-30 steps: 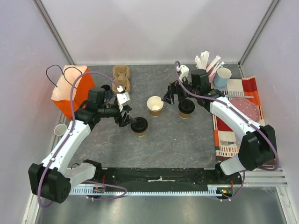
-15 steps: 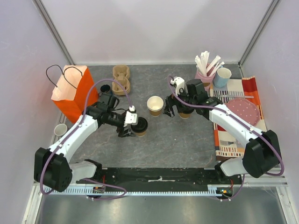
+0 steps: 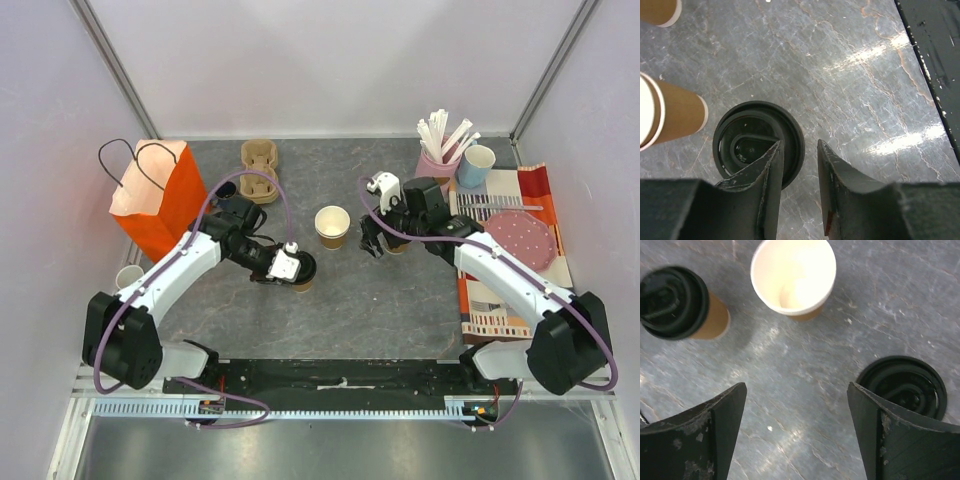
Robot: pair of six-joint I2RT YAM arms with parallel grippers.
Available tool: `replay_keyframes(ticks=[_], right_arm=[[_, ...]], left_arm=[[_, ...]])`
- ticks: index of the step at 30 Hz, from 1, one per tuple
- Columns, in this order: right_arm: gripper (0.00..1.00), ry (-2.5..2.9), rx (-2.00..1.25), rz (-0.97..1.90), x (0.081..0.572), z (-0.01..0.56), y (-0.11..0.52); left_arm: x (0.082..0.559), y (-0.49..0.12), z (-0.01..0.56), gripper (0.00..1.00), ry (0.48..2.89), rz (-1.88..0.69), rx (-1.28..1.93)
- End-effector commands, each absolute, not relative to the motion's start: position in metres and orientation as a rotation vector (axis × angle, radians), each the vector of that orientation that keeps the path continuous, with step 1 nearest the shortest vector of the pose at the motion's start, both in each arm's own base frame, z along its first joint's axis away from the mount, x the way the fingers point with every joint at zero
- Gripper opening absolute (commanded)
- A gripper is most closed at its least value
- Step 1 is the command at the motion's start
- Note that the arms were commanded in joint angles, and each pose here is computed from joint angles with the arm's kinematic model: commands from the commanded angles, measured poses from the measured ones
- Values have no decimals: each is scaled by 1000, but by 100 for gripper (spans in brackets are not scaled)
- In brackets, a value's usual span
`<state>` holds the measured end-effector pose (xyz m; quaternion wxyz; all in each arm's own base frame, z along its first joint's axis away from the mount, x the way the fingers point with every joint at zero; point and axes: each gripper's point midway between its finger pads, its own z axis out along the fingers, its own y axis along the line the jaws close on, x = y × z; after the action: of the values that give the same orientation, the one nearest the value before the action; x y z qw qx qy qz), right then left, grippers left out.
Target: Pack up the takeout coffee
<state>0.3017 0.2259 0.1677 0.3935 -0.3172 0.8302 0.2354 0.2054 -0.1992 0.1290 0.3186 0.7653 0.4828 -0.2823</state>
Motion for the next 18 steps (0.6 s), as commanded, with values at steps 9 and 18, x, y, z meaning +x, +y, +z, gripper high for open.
replay_keyframes(ticks=[9,18], right_arm=[[63,2163,-1145,194,316,156,180],[52,2205,-1220,84,326,139,169]], left_arm=[[207,-204,126,33,1212,-727,2099],[205,-211,125,26,1197,-739,2121]])
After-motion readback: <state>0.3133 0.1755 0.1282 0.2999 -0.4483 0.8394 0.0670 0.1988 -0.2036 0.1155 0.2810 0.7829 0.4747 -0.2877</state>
